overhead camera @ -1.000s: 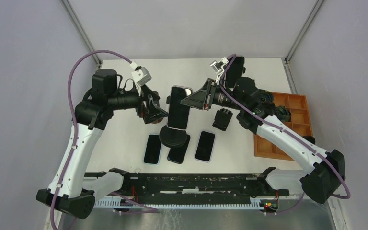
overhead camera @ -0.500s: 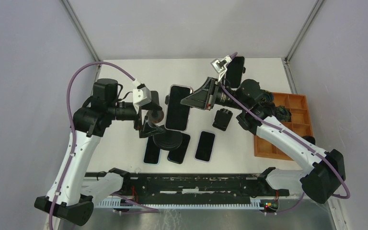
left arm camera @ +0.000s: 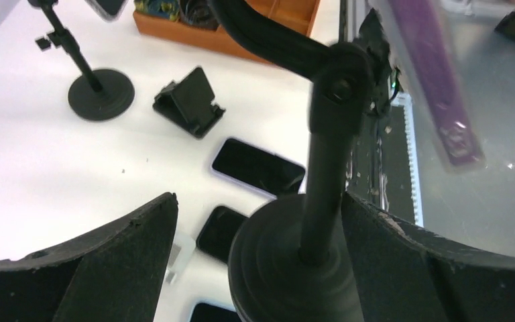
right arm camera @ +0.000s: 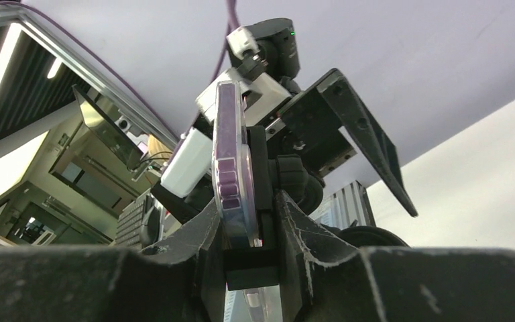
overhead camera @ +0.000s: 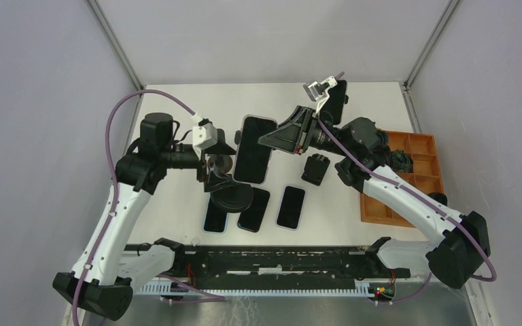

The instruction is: Remove the phone from the phone stand

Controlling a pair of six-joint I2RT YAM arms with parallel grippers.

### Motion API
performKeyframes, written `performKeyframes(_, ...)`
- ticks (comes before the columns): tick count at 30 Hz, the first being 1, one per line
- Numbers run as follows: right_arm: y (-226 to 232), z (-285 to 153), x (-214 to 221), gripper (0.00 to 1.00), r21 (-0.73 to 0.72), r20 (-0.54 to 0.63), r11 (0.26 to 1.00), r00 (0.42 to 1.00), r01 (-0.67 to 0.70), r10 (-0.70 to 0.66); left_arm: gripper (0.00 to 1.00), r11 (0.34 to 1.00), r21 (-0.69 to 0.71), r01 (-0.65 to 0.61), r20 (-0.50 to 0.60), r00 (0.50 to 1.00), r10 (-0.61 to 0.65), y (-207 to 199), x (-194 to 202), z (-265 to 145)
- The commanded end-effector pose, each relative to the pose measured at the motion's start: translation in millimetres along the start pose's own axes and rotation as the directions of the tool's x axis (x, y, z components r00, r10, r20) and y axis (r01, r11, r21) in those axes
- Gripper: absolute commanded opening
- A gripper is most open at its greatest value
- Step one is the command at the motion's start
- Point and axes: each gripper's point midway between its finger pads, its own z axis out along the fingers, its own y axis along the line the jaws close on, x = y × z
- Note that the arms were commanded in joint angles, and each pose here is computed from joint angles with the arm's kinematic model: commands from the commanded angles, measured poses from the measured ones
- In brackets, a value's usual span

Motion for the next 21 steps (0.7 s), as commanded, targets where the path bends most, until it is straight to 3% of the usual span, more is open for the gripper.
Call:
performKeyframes(1,66.6,-0.3,-32.2,0.0,-0.187,0.161,0.976,0.984,0.108,-0.078,0.94,0.996,0.086,0.026,0.109,0.993,-0.035,2.2,-35.4,9.0)
performKeyframes(12,54.5,8.7,-17.8,0.0,-0.186,0.188,0.977,0.98,0.101,-0.065,0.74,0.983,0.17,0.076,0.098,0.991,-0.094,-11.4,-33.1,18.2)
performKeyframes(21,47.6,10.2,-9.1,0.0,-0.161,0.193,0.98,0.978,0.115,-0.083,0.46,0.978,0.195,0.079,0.094,0.991,-0.099,-14.8,-30.6,20.6)
